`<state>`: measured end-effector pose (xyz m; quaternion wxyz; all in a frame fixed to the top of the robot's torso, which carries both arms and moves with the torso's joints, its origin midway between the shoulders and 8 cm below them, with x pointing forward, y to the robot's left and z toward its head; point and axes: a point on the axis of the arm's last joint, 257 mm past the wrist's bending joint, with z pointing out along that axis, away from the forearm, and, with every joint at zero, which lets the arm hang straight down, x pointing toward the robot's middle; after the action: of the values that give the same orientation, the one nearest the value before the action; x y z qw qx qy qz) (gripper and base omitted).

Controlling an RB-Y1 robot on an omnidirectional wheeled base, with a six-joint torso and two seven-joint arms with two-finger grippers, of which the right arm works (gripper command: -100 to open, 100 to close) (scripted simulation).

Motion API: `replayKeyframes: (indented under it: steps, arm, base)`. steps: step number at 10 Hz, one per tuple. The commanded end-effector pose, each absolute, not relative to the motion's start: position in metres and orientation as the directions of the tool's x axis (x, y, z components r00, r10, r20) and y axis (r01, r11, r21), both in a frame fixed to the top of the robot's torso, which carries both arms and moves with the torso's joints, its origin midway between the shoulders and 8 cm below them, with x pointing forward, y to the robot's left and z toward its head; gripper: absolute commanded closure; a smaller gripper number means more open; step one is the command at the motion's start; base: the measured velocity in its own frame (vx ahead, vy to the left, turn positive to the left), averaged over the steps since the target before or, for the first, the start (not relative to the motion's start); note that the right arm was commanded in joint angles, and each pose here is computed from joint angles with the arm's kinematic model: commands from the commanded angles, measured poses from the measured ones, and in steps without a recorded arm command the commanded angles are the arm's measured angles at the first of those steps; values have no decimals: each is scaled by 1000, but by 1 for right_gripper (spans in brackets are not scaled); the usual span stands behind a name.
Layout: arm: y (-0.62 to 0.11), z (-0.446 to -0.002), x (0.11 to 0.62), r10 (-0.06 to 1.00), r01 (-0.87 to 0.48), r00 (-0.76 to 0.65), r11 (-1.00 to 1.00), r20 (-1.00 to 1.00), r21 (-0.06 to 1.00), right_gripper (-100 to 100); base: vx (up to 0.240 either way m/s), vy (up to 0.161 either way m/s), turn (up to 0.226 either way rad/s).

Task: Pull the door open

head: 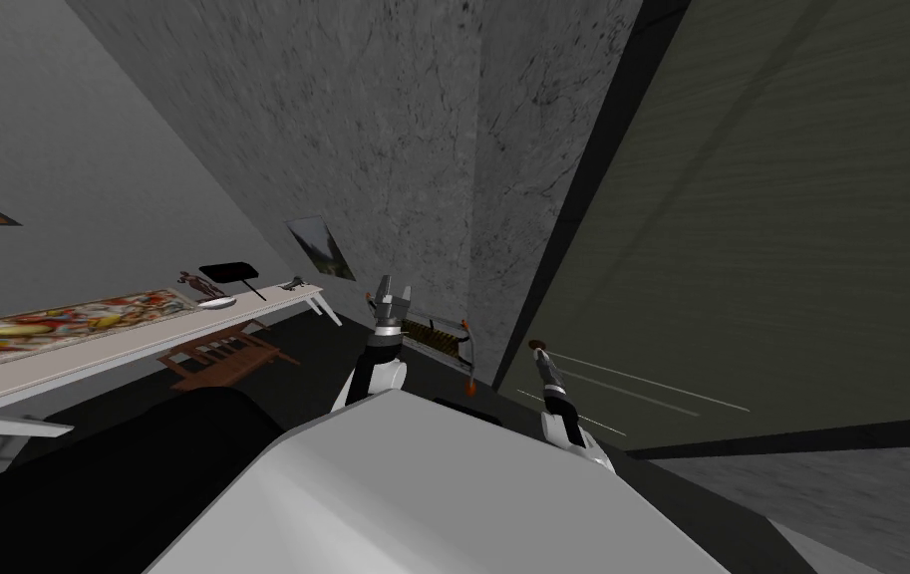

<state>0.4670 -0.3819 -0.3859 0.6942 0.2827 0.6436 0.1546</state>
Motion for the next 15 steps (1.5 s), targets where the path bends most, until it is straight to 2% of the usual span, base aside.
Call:
replayKeyframes:
  steps: [1,5,15]
  arm:
    - [-375,-394,463,632,150,121,751,-766,643,100]
    - [-378,-394,460,666,150,134,718,-734,679,100]
    - [-400,-395,446,823,134,215,509,-526,850,100]
  base:
    - [-23,-16,80]
    - [-17,-10,34]
    - [-28,-14,76]
